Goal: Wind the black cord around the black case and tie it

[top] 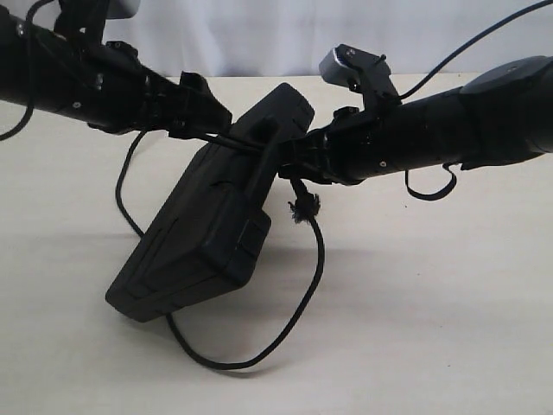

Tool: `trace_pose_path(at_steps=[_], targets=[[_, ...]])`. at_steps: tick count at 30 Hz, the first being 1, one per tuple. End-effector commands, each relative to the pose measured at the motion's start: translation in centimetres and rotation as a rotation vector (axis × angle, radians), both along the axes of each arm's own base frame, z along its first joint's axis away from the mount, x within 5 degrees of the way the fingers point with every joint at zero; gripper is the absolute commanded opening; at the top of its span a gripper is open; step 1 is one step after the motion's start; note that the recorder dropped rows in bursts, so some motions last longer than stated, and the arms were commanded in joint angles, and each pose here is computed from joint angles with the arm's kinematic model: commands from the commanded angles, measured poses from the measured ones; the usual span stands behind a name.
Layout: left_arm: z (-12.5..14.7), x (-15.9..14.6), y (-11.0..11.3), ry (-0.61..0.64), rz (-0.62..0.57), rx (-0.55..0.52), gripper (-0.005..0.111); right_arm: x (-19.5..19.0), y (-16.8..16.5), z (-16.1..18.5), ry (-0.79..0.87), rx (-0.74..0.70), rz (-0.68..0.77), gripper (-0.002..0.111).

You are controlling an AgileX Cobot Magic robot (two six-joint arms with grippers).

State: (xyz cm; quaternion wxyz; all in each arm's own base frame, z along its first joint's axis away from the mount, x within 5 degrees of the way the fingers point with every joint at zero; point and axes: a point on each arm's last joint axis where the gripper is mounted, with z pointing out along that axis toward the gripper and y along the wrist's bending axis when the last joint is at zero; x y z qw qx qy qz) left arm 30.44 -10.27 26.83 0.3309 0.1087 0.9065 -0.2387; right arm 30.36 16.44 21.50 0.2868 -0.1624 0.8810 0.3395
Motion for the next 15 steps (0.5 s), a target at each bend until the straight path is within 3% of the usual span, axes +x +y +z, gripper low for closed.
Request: trace_pose_path(at_steps=[1,6,9,15], targets=[[-0.3,1.4,0.8,0.058,-0.053,-0.138,0.068,0.0,0.0,0.2,-0.009,0.003,0.003,0.005],[-0.9,2.0,2.1,0.088,-0.033,-0.167,0.022,0.0,0.0,0.2,-0.009,0.003,0.003,0.005],[-0.9,2.0,2.3,0.089,-0.029,-0.168,0.002,0.0,0.0,0.2,-0.008,0.003,0.000,0.015],[-0.9,1.9,2.3,0.093,-0.034,-0.170,0.000,-0.1,-0.1,0.1,0.014,-0.006,-0.007,0.050]])
